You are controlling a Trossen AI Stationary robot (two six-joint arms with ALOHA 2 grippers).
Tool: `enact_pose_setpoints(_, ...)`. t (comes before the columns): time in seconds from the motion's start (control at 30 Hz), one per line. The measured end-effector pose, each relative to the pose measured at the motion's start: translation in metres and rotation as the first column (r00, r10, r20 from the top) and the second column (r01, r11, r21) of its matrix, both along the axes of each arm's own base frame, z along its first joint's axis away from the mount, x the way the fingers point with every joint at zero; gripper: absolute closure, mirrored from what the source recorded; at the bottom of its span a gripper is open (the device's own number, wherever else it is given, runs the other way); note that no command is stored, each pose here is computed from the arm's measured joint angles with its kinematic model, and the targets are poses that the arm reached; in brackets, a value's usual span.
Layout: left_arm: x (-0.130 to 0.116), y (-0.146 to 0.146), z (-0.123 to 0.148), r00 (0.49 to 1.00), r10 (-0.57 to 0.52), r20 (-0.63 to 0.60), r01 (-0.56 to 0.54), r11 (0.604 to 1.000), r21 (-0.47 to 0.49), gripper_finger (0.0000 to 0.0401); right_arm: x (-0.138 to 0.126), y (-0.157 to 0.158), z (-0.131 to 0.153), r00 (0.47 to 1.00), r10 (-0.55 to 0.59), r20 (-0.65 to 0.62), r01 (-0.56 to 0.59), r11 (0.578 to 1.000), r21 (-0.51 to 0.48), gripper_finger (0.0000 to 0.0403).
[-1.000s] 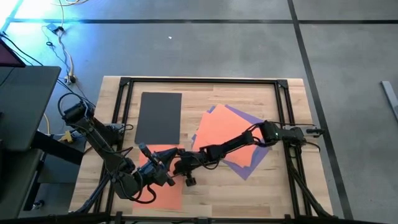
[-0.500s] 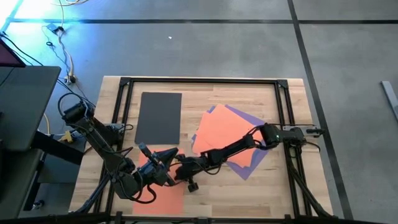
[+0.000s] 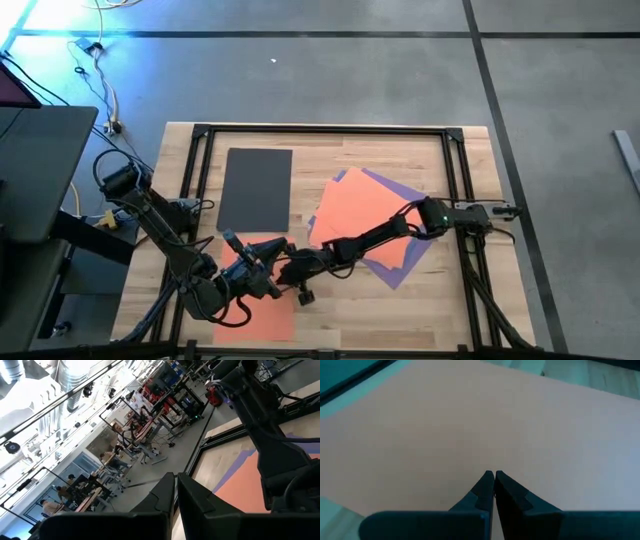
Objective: Organize paper
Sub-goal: Stack the right orange paper on top of the left orange paper
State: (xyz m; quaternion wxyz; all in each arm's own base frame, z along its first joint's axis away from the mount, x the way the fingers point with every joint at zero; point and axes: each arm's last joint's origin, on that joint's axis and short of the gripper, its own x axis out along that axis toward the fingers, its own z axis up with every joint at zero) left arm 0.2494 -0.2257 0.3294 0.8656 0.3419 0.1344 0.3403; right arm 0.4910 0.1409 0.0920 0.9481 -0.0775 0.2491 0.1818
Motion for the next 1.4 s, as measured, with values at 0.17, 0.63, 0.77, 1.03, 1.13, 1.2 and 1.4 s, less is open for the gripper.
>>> enact_pose_setpoints(0.17, -0.001, -0.002, 0.0, 1.0, -0.006, 0.0, 0.006, 1.0, 0.0, 0.0401, 0.0, -0.001, 0.019, 0.999, -0.032, 0.016, 0.031, 0.999, 0.014, 0.0395)
enact_pose_setpoints(0.63, -0.033, -0.018, 0.015, 0.992, -0.108, 0.058, 0.112, 0.992, -0.062, 0.0401, -0.069, -0.044, 0.15, 0.962, -0.22, -0.165, 0.155, 0.929, -0.336, 0.0334)
enact_pose_setpoints(0.77, -0.04, -0.024, 0.015, 0.988, -0.139, 0.068, 0.144, 0.987, -0.073, 0.0401, -0.118, -0.072, 0.141, 0.909, -0.345, -0.236, 0.268, 0.914, -0.303, 0.0334)
enact_pose_setpoints(1.03, -0.037, -0.021, 0.014, 0.989, -0.124, 0.078, 0.131, 0.988, -0.084, 0.0401, -0.206, -0.091, 0.082, 0.916, -0.39, -0.095, 0.397, 0.915, 0.067, 0.0336)
enact_pose_setpoints(1.13, -0.03, -0.015, 0.014, 0.992, -0.096, 0.079, 0.103, 0.991, -0.085, 0.0401, -0.217, -0.094, 0.06, 0.93, -0.366, -0.037, 0.367, 0.915, 0.169, 0.0336)
enact_pose_setpoints(1.2, -0.026, -0.012, 0.014, 0.993, -0.08, 0.083, 0.087, 0.992, -0.089, 0.0401, -0.221, -0.099, 0.047, 0.885, -0.464, -0.027, 0.46, 0.867, 0.191, 0.0334)
enact_pose_setpoints(1.4, -0.017, -0.002, 0.011, 0.995, -0.039, 0.087, 0.047, 0.995, -0.093, 0.0401, -0.211, -0.107, 0.02, 0.818, -0.572, -0.055, 0.574, 0.81, 0.116, 0.0269)
